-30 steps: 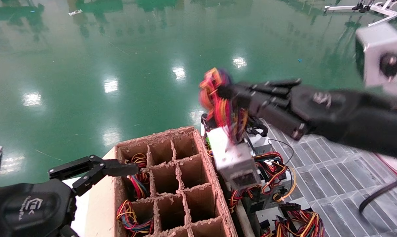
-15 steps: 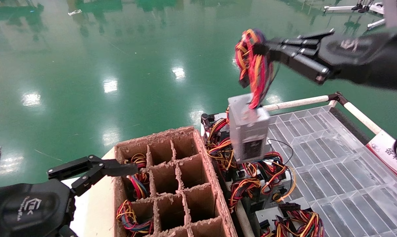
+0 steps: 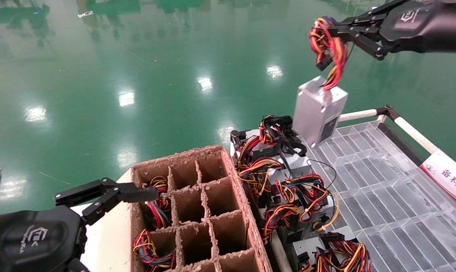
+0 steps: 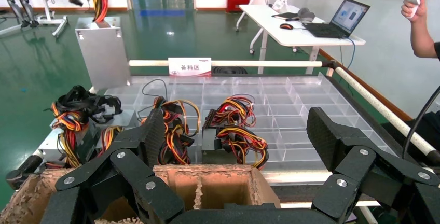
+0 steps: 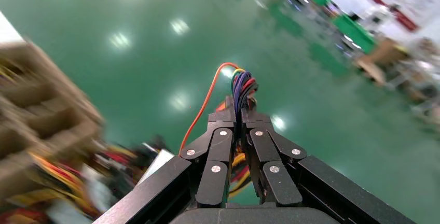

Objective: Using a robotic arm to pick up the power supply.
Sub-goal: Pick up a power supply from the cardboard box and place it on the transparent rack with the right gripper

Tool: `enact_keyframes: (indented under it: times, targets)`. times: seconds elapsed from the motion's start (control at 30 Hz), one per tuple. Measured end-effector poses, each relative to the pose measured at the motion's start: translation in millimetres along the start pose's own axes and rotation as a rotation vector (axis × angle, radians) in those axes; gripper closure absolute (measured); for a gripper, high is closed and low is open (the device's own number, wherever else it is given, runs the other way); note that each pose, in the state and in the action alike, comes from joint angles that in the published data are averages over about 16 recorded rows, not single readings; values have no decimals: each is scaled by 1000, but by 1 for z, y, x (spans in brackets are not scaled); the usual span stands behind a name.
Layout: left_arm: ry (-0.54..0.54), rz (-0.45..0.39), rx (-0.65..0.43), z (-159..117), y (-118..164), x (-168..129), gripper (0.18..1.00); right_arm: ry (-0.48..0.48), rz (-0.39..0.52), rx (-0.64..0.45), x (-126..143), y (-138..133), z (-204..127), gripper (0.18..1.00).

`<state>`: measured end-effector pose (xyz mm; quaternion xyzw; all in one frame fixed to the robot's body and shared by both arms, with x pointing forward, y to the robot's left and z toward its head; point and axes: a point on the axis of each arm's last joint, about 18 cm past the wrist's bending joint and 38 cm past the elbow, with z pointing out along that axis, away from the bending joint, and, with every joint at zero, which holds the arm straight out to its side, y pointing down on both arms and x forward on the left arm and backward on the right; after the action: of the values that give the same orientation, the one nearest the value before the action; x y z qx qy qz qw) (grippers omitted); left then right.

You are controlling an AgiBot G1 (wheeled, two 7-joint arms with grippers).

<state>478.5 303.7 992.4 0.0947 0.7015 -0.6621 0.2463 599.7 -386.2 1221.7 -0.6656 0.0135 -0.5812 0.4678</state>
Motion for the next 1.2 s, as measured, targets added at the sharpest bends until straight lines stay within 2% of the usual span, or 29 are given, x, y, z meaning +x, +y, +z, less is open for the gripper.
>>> enact_keyframes:
  times: [0.23, 0.47, 0.73, 1.2]
  targets:
    - [0, 0, 0, 0, 0, 0, 184, 106, -65, -138, 19, 18, 19, 985]
    - [0, 0, 0, 0, 0, 0, 184, 162, -81, -225, 21, 40, 38, 985]
    - [0, 0, 0, 0, 0, 0, 184, 180, -70, -272, 9, 60, 62, 985]
    - [0, 0, 0, 0, 0, 0, 184, 156, -14, -290, -29, 78, 113, 986]
